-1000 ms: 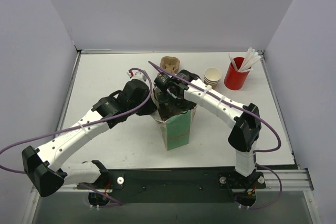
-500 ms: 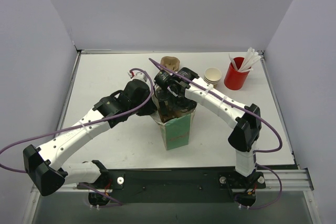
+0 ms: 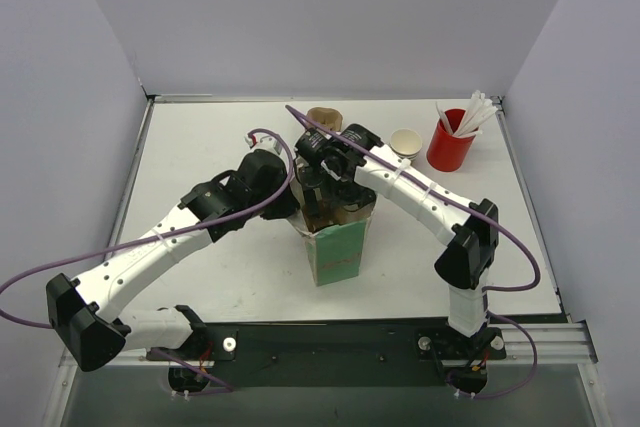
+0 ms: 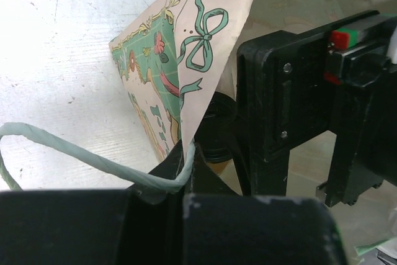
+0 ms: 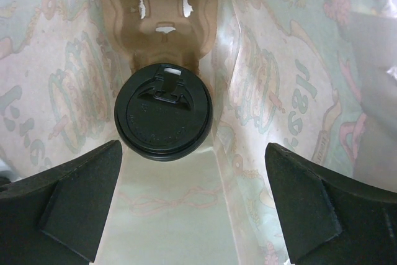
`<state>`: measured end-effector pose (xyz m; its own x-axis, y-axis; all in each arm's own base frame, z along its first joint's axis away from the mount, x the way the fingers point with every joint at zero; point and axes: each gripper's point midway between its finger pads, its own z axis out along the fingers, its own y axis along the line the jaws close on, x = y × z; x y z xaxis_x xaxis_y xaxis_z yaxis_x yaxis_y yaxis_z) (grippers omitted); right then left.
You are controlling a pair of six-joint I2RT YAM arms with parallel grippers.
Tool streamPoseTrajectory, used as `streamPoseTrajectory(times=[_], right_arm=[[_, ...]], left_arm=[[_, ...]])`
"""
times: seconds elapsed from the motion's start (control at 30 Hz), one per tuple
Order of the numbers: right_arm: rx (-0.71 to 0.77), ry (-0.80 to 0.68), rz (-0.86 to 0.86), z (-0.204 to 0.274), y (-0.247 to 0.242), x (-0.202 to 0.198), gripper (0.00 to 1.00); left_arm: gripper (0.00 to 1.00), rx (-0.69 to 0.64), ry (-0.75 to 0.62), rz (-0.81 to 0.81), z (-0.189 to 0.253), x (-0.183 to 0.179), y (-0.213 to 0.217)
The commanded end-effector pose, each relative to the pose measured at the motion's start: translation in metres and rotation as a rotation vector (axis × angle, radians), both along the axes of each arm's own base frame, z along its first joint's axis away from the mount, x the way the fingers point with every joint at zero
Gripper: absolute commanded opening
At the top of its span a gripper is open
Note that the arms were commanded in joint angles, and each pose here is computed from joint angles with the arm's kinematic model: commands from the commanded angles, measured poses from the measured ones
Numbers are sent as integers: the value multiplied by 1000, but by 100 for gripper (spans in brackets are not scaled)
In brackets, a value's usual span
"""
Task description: Pack the takeout coffee
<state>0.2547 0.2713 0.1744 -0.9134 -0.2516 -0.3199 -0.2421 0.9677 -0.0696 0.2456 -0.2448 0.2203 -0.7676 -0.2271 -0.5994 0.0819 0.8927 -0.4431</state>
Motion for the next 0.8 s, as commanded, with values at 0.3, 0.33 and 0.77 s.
streamPoseTrajectory(times=[0.3,0.33,0.77], right_arm=[[16,-38,-12,38,-15,-5,93],[15,-37,-12,39,-16,-5,93],[77,-86,-7,66,-11,-3,93]], left_arm=[[0,36,11,-8,2,2,6],[0,36,11,-6,2,2,7],[0,18,0,-14,8,5,5]])
